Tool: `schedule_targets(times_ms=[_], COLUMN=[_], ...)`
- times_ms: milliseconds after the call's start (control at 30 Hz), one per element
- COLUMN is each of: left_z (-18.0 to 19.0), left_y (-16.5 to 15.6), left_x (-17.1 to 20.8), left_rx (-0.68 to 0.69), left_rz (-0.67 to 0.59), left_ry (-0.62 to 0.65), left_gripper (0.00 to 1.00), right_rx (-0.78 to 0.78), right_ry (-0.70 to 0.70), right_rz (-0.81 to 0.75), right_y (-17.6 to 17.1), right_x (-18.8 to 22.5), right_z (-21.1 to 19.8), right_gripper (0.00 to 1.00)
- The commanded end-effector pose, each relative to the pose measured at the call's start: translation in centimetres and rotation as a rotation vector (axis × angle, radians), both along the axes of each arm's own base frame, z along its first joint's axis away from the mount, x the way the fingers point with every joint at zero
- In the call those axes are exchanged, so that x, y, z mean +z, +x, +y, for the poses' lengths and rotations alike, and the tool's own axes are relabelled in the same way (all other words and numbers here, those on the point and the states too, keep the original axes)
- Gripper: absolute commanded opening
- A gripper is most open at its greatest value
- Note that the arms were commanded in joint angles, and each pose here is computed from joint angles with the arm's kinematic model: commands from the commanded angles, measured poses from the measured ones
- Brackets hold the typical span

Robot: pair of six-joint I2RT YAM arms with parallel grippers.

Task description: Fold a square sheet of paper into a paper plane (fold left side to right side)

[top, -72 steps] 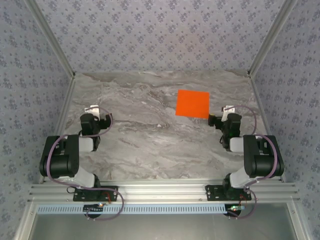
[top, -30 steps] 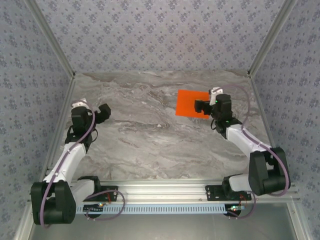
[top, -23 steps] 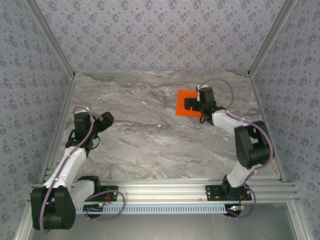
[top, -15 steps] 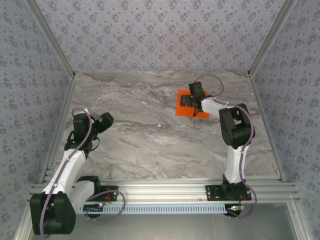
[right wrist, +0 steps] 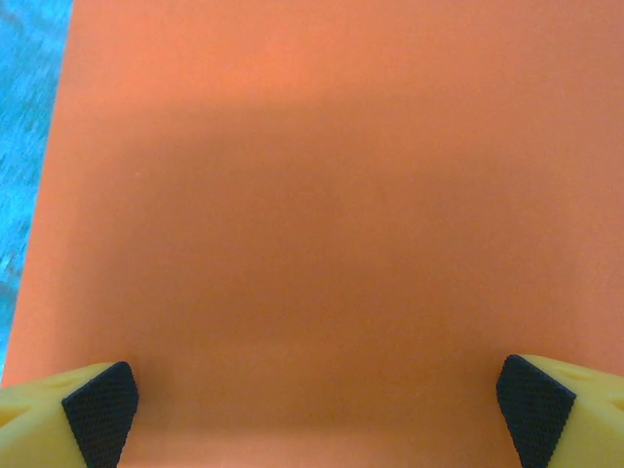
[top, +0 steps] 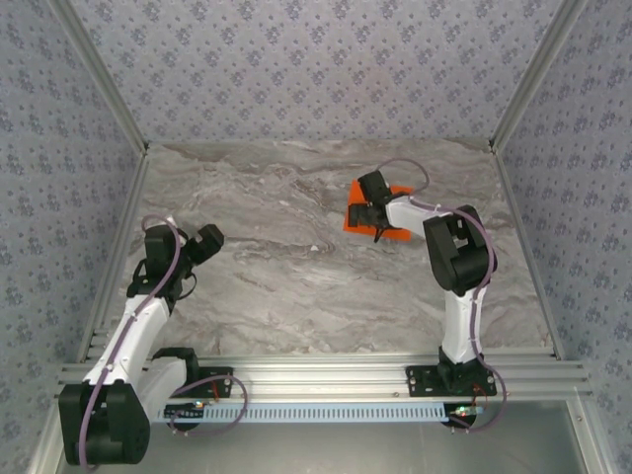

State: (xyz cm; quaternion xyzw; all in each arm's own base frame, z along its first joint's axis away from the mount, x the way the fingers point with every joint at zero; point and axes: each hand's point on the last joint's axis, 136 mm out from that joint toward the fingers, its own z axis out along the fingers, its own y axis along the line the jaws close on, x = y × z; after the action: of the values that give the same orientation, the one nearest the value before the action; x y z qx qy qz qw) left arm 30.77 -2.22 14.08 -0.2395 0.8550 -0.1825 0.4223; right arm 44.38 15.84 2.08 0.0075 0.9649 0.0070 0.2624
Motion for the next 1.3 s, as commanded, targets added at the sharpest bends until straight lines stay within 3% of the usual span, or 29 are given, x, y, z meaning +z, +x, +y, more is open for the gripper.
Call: schedule_targets(times_ms=[0,333,433,667,833,1000,1267], left_z=[-0.2,-1.0,-2.4,-9.6,-17.4,-23.8,-29.0], left_y=[0.3,0.6,1.1,1.8,1.2,0.0,-2.4], left_x=[1.6,1.1,1.0,0.4,-0.9,-3.2,-8.0], left_rx=[-0.004,-0.026,-0.077,-0.33,-0.558,-0.67,-0.746], left_rz=[-0.034,-0.024,-0.024,0.073,0.188,0.254,0.387], left_ry=[-0.015,-0.045,-0.082,-0.185,-0.206,-0.246,-0.252], left_gripper=[0.98,0.98,0.98,0.9,0.84,0.78,0.71], right_rx=[0.014,0.102,0.127,0.201,0.205,0.105,0.056], right_ry=[0.007,0.015,0.035,0.027,0.069,0.064,0.098], right_rz=[0.184,0.181,0.165,0.053,-0.008,0.014,0.072], right_y=[-7.2,-17.4,-19.0,-17.4,-15.1,-12.4,-8.6], right_x=[-4.0,-4.9,-4.9,0.5,4.4,3.9,1.6], right_z=[1.3,7.2,9.1,10.7,8.8,4.4,2.9], right_gripper=[1.0,1.0,1.0,1.0,1.0,1.0,1.0])
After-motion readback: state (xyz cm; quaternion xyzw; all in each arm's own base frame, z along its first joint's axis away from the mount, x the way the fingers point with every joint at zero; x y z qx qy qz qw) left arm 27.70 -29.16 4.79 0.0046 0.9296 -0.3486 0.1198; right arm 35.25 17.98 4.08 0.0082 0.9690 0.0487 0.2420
